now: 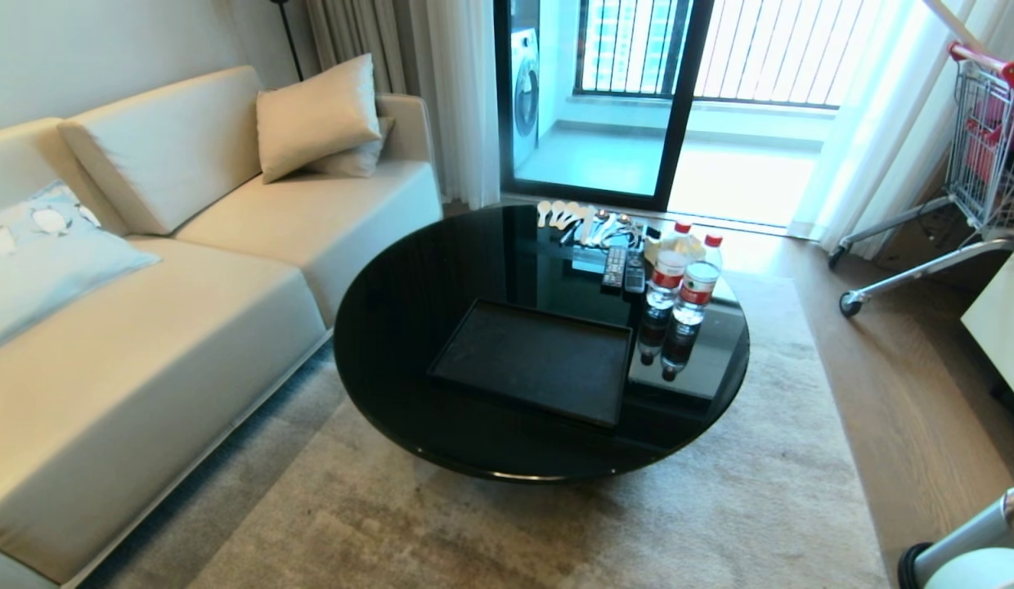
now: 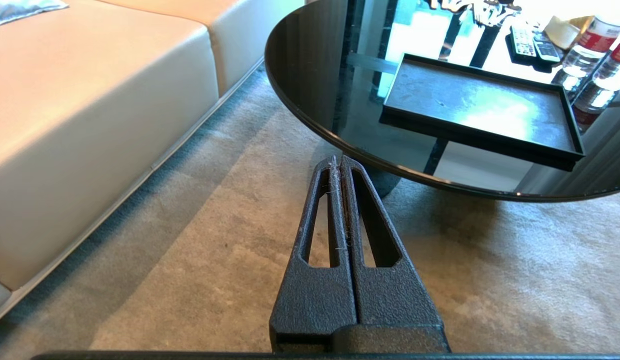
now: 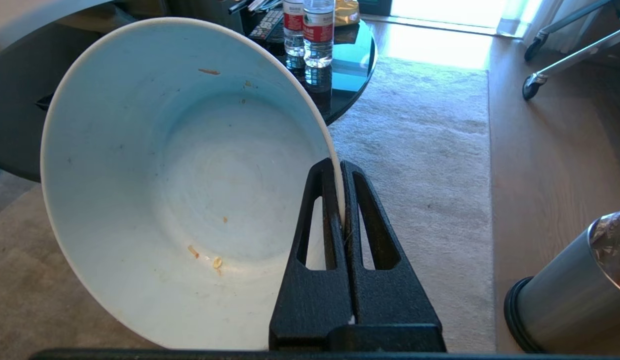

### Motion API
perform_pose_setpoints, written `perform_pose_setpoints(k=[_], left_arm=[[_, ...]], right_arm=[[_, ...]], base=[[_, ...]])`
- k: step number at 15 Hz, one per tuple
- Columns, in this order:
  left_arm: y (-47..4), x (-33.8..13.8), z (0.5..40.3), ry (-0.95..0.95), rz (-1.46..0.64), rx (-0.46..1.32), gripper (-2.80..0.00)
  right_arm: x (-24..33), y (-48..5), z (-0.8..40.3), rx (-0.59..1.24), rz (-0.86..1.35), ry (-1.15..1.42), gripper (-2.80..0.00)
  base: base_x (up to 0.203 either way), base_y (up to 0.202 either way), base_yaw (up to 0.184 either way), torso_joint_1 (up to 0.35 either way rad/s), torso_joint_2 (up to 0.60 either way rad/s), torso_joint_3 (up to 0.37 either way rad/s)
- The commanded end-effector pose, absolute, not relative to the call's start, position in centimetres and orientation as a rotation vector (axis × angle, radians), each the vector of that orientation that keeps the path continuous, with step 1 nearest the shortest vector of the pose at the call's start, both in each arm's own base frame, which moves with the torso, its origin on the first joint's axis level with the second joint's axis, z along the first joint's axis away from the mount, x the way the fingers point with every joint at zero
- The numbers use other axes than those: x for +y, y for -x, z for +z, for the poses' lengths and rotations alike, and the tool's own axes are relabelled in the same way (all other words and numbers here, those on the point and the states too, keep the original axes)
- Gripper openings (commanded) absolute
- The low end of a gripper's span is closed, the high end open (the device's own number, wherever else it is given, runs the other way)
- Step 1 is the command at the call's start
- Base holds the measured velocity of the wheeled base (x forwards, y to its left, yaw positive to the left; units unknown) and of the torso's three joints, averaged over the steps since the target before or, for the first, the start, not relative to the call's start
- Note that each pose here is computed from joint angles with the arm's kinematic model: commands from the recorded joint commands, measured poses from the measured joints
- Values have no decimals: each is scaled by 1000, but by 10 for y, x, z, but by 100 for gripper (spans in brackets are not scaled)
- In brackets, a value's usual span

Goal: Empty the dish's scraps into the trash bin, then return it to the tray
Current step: Put the bowl back to the table

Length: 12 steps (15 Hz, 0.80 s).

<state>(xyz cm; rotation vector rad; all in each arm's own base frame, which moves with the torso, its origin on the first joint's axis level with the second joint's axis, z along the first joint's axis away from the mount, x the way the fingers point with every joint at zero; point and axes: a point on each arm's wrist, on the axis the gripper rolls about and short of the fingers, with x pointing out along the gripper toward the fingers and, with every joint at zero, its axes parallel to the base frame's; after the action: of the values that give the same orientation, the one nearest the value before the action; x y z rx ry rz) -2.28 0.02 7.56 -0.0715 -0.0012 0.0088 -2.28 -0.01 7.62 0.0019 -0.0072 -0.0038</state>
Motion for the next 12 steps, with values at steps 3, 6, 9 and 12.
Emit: perform_pose_setpoints(k=[3, 6, 9, 12], left_arm=[[23, 0, 76, 72, 9, -2, -280], [23, 0, 76, 72, 9, -2, -280], [23, 0, 76, 72, 9, -2, -280], [23, 0, 76, 72, 9, -2, -280]], right_arm=[[0, 23, 76, -7, -4, -2, -280], [0, 23, 76, -7, -4, -2, -280], [0, 23, 76, -6, -5, -2, -280], [0, 23, 76, -8, -5, -2, -280]], base=[[0, 0, 0, 0, 0, 0], [0, 0, 0, 0, 0, 0], [0, 0, 0, 0, 0, 0], [0, 0, 0, 0, 0, 0]])
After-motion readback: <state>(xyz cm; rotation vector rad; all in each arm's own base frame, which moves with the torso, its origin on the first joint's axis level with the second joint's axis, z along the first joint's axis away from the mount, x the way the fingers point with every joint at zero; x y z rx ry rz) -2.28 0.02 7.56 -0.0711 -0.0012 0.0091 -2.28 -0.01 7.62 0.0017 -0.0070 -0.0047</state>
